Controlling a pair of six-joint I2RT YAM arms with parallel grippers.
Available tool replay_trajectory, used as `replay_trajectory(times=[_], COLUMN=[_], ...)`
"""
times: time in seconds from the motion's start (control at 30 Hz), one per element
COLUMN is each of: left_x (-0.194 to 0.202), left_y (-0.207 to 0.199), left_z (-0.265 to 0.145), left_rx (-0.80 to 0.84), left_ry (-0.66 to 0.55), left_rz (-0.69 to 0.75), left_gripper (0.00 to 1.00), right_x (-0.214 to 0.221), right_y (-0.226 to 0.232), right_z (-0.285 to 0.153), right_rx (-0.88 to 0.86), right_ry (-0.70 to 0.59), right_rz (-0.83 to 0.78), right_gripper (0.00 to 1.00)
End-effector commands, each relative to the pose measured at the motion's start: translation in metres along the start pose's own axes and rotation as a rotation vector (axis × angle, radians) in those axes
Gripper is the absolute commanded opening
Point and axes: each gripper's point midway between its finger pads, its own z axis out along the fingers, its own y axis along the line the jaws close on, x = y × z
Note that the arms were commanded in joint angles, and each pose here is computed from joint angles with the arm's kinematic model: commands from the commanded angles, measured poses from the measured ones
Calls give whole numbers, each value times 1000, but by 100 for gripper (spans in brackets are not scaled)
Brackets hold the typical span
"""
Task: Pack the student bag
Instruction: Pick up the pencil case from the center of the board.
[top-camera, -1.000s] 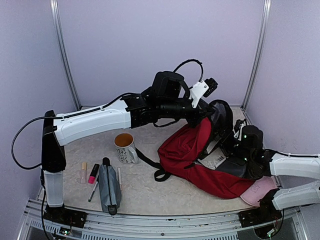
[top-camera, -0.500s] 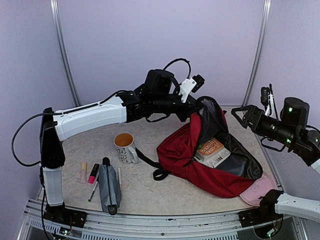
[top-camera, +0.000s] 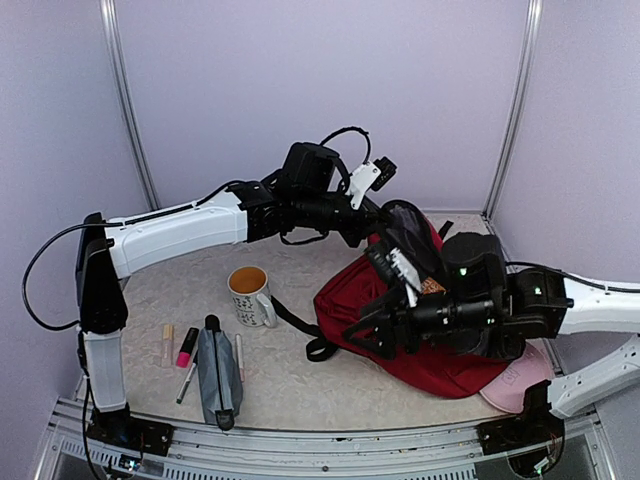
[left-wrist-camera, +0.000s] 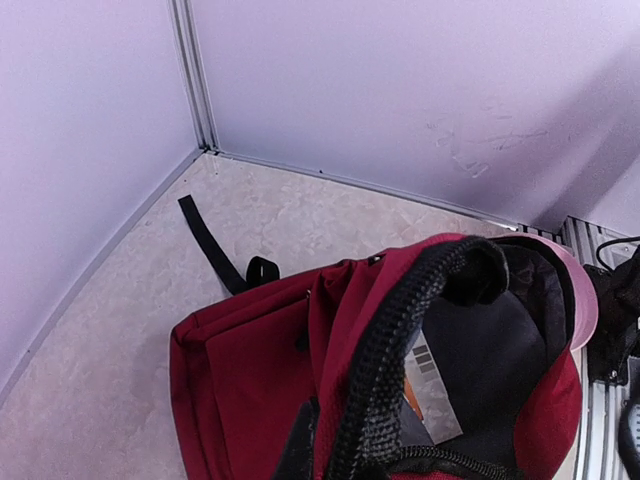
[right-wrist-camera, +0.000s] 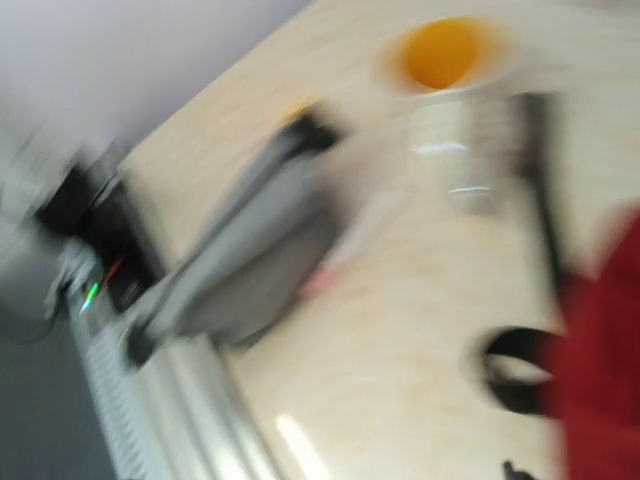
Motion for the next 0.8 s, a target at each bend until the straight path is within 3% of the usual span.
replay_trajectory(times=[0.0, 0.1, 0.17, 0.33, 0.53, 0.77], left_x=[-21, -21, -18, -12, -7, -10], left_y=[-4, -3, -3, -5, -7, -11], left_z=[-26, -31, -33, -38, -38, -45], left_rx=[57, 72, 77, 92, 113, 117], left_ry=[-42, -30, -10, 20, 39, 34], left_rz=[-19, -28, -31, -29, -35, -17], left_gripper=[0, 0, 0, 0, 0, 0], right_x=[-9, 11, 18, 37, 55, 96], right_y=[56, 60, 68, 78, 73, 35], right_z=[33, 80, 116, 198, 248, 295], right_rx=[-97, -67, -30, 86, 177, 434], right_ry=[-85, -55, -35, 71, 139, 352], right_rz=[-217, -212, -248, -271, -239, -211], right_gripper=[87, 91, 100, 100, 100, 100])
